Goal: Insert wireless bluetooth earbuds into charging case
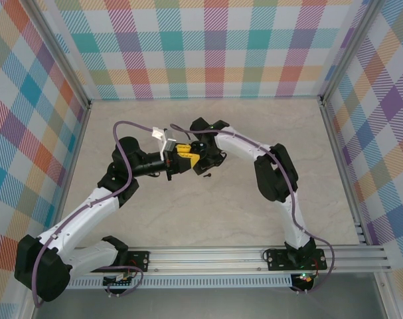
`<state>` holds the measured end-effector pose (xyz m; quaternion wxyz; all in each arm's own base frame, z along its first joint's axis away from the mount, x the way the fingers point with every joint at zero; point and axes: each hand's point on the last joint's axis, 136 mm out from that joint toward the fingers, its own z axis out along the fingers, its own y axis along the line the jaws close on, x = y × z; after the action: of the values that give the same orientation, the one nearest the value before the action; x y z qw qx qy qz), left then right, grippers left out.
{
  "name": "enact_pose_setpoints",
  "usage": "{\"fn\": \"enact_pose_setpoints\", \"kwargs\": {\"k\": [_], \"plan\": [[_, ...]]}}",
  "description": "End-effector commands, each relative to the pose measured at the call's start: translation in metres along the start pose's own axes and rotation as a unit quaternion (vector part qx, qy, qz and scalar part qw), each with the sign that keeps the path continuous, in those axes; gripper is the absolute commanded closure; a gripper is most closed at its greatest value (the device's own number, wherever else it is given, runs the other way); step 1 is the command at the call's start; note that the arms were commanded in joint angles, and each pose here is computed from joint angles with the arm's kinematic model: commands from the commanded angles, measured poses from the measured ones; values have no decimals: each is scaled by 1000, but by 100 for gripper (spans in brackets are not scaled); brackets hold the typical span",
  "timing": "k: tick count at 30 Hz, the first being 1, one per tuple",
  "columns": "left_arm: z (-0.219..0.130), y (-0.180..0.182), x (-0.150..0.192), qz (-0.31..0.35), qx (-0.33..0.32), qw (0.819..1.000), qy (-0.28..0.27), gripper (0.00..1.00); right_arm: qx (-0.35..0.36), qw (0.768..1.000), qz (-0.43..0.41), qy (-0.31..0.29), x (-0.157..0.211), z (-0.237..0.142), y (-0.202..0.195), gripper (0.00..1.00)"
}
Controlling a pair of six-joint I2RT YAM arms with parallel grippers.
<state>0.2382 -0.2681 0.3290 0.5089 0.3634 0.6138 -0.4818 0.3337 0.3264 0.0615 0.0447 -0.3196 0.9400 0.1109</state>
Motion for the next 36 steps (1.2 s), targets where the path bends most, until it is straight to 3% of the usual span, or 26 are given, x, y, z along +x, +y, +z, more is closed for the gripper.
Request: {"fn": "enact_pose_setpoints", "kwargs": {"k": [1,4,9,14,36], "plan": [[-5,-2,-8,15,-3,1000,-9,100,13,998,56,-21,-1,-19,-2,55],[-5,-2,-9,17,-3,1000,-10,100,28,991,131,-12,8,-19,-10,52],[-5,-3,-10,19,-1,1000,-11,100,-13,977,208,-44,9,-20,0,46],[-5,-3,-10,19,0,1000,-12,100,-14,961,273,-30,13,-12,0,46],[-5,-4,-7,21,0,1000,-9,100,0,947,320,3,25,26,0,44]]}}
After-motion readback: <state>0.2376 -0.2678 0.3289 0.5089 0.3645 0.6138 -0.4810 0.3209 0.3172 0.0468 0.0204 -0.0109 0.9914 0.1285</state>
